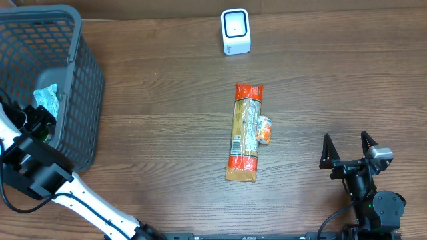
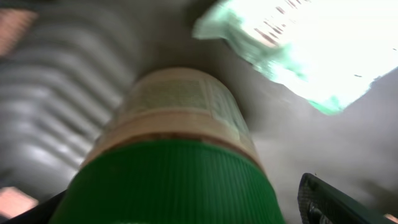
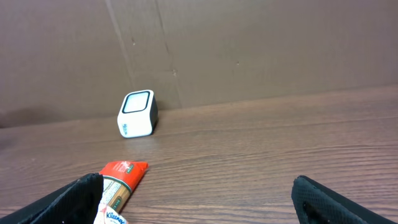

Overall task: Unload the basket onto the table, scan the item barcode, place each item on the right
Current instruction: 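Reach the left gripper into the basket and grasp the green-lidded jar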

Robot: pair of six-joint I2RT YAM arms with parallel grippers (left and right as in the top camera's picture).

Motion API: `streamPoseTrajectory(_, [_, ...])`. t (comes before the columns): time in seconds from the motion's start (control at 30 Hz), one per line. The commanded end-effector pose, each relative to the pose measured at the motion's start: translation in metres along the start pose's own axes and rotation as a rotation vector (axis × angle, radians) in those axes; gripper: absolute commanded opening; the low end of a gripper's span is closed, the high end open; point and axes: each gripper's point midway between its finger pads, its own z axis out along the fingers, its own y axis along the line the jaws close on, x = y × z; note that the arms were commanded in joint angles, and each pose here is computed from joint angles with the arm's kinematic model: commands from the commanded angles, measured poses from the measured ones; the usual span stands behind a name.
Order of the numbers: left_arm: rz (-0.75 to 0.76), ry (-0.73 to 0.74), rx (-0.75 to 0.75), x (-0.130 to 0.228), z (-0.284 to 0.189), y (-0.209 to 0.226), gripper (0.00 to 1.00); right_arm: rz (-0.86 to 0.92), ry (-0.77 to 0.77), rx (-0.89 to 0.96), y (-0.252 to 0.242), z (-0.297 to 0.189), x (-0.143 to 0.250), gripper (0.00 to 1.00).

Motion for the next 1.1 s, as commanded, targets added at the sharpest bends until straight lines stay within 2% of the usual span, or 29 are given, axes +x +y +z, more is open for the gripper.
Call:
streamPoseTrajectory(0.0, [0.002, 0.037, 0.163, 0.006, 0.003, -0.025, 0.87, -0.004, -0.007, 0.018, -0.004, 0.0, 0.001, 1.0])
streamPoseTrajectory(0.17, [0.001, 0.065, 0.222, 0.013, 0.0, -0.036, 0.86, -0.003, -0.007, 0.018, -0.004, 0.0, 0.001, 1.0])
streamPoseTrajectory(0.2, [0.004, 0.067, 0.221, 0.013, 0.0, -0.036, 0.89, -0.004, -0.007, 0.018, -0.004, 0.0, 0.001, 1.0])
streamPoseTrajectory(0.23, [0.005, 0.064, 0.22, 0.013, -0.002, -0.036, 0.97, -0.004, -0.007, 0.018, -0.004, 0.0, 0.001, 1.0])
streamPoseTrajectory(0.3, [0.009, 0.049, 0.212, 0.013, -0.007, -0.035, 1.0, -0.003, -0.007, 0.018, -0.004, 0.0, 0.001, 1.0])
streamPoseTrajectory(0.47, [0.003, -0.059, 0.061, 0.001, -0.032, -0.01, 1.0, -0.004, -0.007, 0.018, -0.004, 0.0, 0.001, 1.0])
streamPoseTrajectory(0.63, [0.048, -0.17, -0.023, -0.017, -0.049, 0.002, 1.0, -0.004, -0.007, 0.018, -0.004, 0.0, 0.001, 1.0])
streamPoseTrajectory(0.83, [0.204, -0.182, 0.083, -0.025, -0.032, -0.022, 1.0, -0.004, -0.007, 0.018, -0.004, 0.0, 0.001, 1.0])
streamPoseTrajectory(1.07, [0.199, -0.086, 0.08, -0.019, 0.001, -0.021, 0.97, -0.004, -0.007, 0.018, -0.004, 0.0, 0.001, 1.0])
